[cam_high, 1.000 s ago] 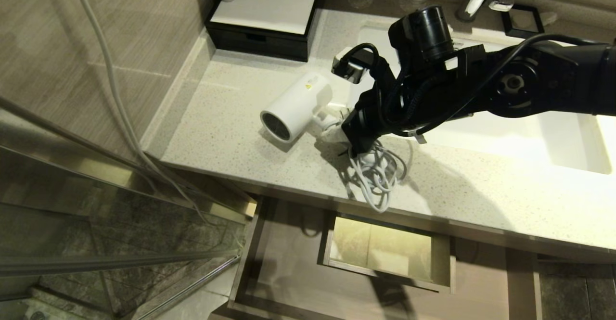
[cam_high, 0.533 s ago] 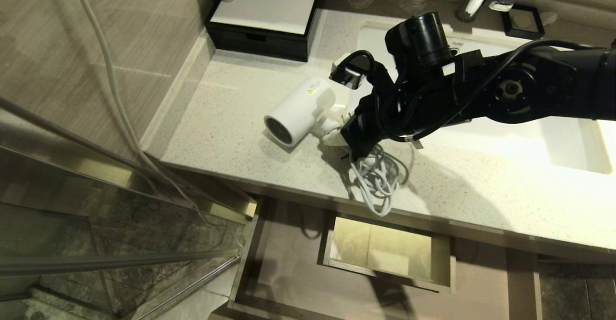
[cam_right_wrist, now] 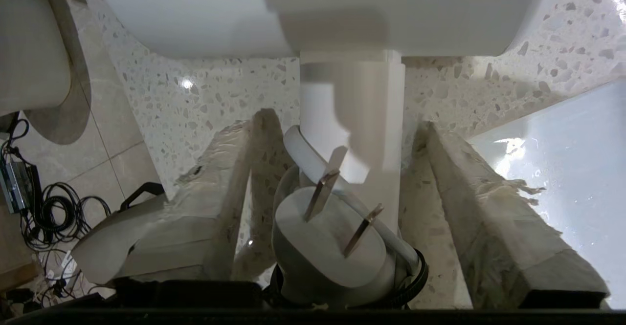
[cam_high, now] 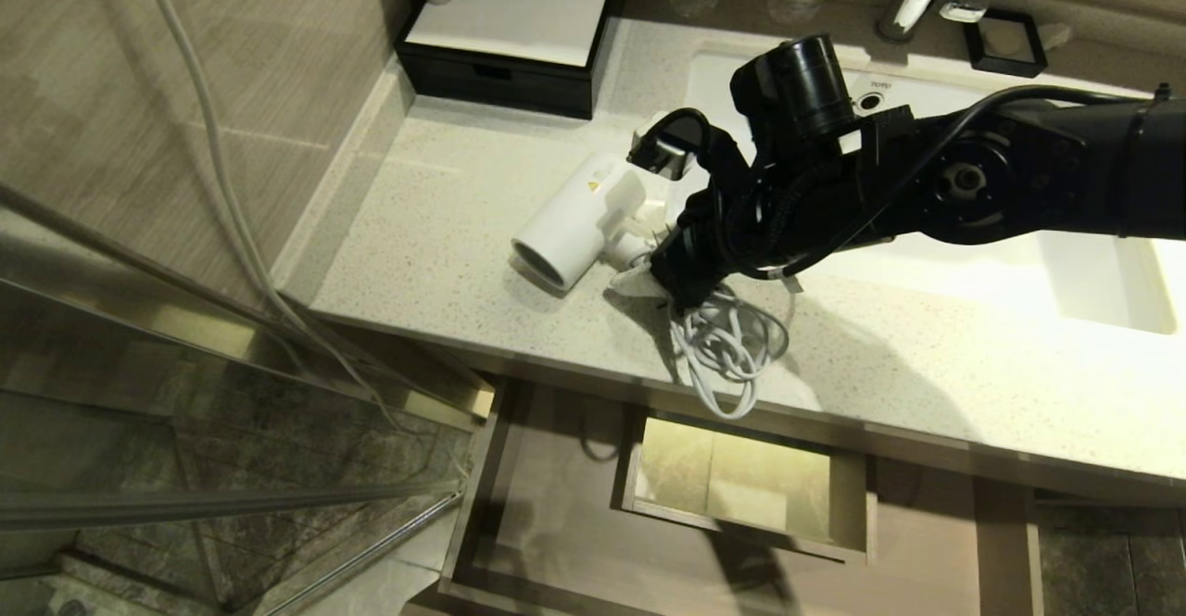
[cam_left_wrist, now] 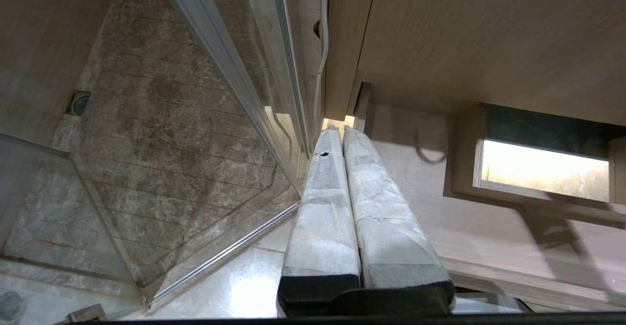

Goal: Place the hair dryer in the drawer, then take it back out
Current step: Place it on the countertop

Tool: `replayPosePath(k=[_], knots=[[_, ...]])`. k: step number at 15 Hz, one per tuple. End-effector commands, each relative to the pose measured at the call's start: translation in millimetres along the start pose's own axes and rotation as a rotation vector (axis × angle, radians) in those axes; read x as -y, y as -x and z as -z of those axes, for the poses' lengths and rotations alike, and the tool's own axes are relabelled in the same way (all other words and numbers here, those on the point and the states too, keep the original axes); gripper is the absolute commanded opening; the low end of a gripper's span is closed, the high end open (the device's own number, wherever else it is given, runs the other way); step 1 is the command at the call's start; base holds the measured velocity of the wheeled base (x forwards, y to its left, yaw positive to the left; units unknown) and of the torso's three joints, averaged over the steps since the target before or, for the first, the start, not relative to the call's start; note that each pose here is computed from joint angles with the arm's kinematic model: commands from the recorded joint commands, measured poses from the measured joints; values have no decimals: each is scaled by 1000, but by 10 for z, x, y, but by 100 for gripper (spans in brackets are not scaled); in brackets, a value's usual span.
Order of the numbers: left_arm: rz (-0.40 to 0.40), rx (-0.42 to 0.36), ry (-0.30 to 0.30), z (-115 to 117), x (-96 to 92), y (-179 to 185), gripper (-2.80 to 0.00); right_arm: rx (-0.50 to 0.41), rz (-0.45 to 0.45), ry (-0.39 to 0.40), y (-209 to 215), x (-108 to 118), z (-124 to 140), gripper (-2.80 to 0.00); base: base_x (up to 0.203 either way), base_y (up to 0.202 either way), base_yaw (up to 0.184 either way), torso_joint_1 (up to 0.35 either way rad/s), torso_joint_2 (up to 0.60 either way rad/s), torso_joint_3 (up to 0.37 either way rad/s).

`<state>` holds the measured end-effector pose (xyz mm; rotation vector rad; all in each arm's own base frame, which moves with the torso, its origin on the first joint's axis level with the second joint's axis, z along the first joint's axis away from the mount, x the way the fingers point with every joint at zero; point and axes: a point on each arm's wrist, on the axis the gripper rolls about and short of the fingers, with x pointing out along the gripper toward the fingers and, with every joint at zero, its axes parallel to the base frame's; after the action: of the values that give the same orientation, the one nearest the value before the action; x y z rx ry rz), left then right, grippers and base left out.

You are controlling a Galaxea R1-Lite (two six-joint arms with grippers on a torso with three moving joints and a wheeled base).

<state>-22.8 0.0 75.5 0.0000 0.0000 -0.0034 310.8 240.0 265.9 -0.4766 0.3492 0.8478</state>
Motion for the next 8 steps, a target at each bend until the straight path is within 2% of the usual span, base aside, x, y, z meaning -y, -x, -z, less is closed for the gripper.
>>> replayPosePath(k=[1, 8], knots=[[0, -2, 0, 4, 0, -1, -280, 13, 6, -2, 83, 6, -34, 0, 0, 0, 0, 0, 0, 0], [0, -2, 0, 4, 0, -1, -280, 39, 78, -30, 667, 132, 65, 0, 0, 0, 0, 0, 0, 0]])
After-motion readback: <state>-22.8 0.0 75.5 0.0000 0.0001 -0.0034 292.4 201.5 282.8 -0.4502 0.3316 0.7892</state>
